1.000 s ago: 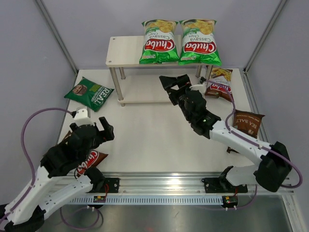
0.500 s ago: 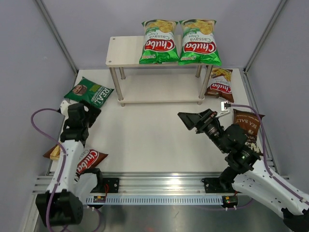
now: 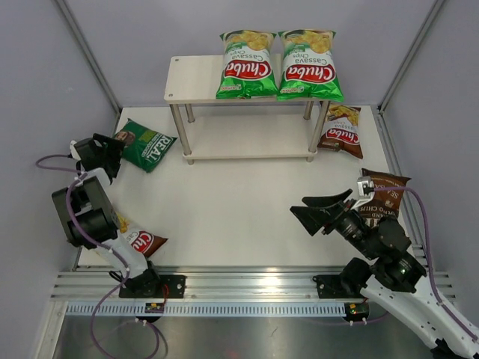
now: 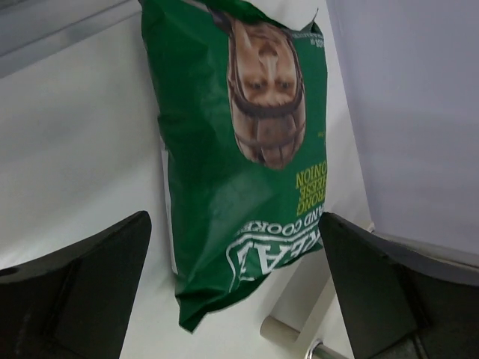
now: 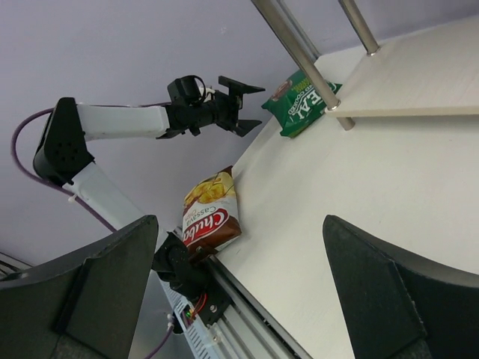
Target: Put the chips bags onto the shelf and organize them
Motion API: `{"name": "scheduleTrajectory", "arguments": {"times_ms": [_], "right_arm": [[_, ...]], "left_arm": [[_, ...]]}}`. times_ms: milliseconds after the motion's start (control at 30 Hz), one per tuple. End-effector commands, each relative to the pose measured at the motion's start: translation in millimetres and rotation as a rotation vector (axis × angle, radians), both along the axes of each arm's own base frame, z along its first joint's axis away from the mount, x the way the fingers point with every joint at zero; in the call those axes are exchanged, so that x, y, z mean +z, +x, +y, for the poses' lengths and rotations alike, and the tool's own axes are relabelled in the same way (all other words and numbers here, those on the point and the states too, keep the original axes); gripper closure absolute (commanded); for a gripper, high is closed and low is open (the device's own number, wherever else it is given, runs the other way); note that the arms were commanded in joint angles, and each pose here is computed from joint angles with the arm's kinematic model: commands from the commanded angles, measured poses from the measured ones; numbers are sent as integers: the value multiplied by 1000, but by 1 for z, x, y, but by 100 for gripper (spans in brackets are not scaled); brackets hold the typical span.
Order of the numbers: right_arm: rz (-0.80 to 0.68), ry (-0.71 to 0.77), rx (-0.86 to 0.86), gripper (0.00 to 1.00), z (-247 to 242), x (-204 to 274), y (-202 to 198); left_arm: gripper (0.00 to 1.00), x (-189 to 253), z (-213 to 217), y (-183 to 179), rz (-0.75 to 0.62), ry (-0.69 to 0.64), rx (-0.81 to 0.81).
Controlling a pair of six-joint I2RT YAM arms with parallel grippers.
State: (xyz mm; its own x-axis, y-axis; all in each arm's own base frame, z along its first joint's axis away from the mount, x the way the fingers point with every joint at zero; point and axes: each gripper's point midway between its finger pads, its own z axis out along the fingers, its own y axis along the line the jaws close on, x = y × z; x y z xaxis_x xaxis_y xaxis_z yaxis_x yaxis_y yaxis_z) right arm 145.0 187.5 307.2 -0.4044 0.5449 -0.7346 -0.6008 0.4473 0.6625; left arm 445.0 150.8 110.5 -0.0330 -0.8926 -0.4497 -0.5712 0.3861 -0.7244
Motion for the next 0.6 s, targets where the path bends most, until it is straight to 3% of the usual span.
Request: {"name": "scheduleTrajectory", "arguments": {"times_ms": [0,200,433,567], "right_arm": [[-68,-58,-23,1,-12,5,-6],[-101,-66,-95,1,-28,9,-3],[-85,-85,-127,1,-27,-1,6],[-81,-91,-129,0,-24,-2,9]], "left_arm": [[3,24,15,33,-164,-12,-80],[8,-2,27,46,-106,20,-106],[18,-39,8,66,-24,9,-177],[33,-55,4,66,-9,-20,-146]]}}
